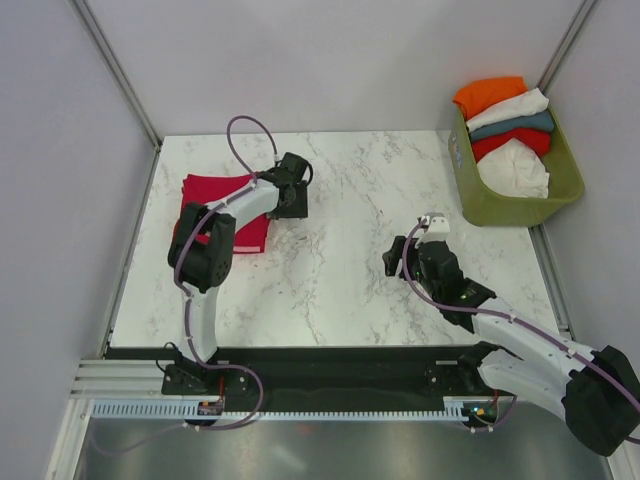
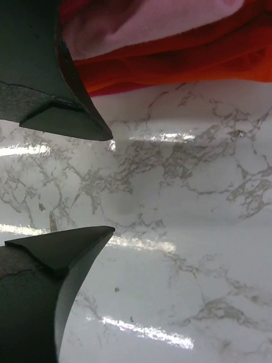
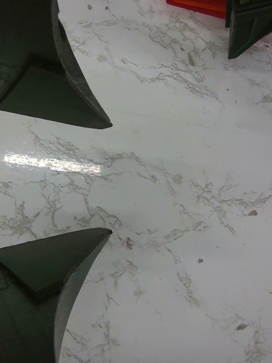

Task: Fold and stack the t-shirts
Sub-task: Reset both grippers

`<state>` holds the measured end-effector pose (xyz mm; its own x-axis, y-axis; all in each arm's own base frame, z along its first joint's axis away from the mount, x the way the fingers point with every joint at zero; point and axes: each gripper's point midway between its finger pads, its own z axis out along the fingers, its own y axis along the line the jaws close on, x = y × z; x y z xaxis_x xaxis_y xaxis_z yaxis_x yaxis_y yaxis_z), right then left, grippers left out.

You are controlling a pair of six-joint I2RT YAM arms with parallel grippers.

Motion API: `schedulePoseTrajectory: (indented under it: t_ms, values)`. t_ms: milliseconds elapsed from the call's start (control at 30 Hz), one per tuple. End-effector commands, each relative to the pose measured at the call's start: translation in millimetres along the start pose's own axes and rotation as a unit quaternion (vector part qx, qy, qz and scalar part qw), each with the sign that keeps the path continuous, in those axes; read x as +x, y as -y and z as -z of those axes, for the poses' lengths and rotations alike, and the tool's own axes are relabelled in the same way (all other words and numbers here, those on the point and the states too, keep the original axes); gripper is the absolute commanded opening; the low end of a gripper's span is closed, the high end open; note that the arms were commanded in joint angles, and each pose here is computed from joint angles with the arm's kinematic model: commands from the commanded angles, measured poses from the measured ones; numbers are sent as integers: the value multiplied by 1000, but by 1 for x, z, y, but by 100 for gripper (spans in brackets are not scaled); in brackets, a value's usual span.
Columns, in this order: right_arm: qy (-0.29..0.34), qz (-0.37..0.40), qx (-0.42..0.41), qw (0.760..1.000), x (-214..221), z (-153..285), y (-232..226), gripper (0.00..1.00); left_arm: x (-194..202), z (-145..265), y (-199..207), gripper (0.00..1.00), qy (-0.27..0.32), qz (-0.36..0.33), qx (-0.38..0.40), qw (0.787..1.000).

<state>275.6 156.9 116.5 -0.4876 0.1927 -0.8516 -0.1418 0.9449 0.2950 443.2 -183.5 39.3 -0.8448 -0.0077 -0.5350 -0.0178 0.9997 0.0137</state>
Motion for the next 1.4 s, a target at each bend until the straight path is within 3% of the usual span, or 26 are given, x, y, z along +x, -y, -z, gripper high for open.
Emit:
schedulePoseTrajectory:
  t_ms: [0, 367, 500, 533, 733, 833, 933, 1033, 1100, 1233, 1367]
  values:
    - [15, -9, -12, 1000, -7, 1, -5, 78, -9, -3, -15, 69, -1, 2, -14, 1000]
    - [20, -15, -23, 999, -5, 4, -6, 78, 9, -5, -118, 67, -40, 57, -105, 992]
    - [20, -21, -33, 999, -7, 4, -12, 78, 3, 14, -98, 66, -11, 61, -55, 997]
    - [22, -23, -34, 999, -8, 4, -12, 78, -12, 32, -83, 66, 28, 61, -31, 997]
    - [38, -30, -44, 998, -18, 7, -17, 80, 7, 92, -26, 68, 100, 33, 55, 993]
    - [48, -36, -45, 997, -20, 6, -17, 82, 19, 138, 3, 68, 157, 41, 132, 978]
    - [53, -42, -37, 997, -17, 6, -12, 84, 41, 192, 29, 69, 239, 19, 220, 946]
    - [54, -43, -1, 998, -10, 6, 5, 88, 69, 204, 17, 75, 274, 21, 248, 929]
    - [50, -30, 19, 998, -4, 7, 15, 89, 70, 210, 2, 87, 298, 38, 235, 924]
    - [53, -26, 26, 998, 0, 12, 22, 92, 96, 190, -25, 99, 294, 45, 192, 935]
    - [74, -29, 21, 997, -5, 19, 24, 94, 112, 172, -41, 100, 276, 52, 151, 948]
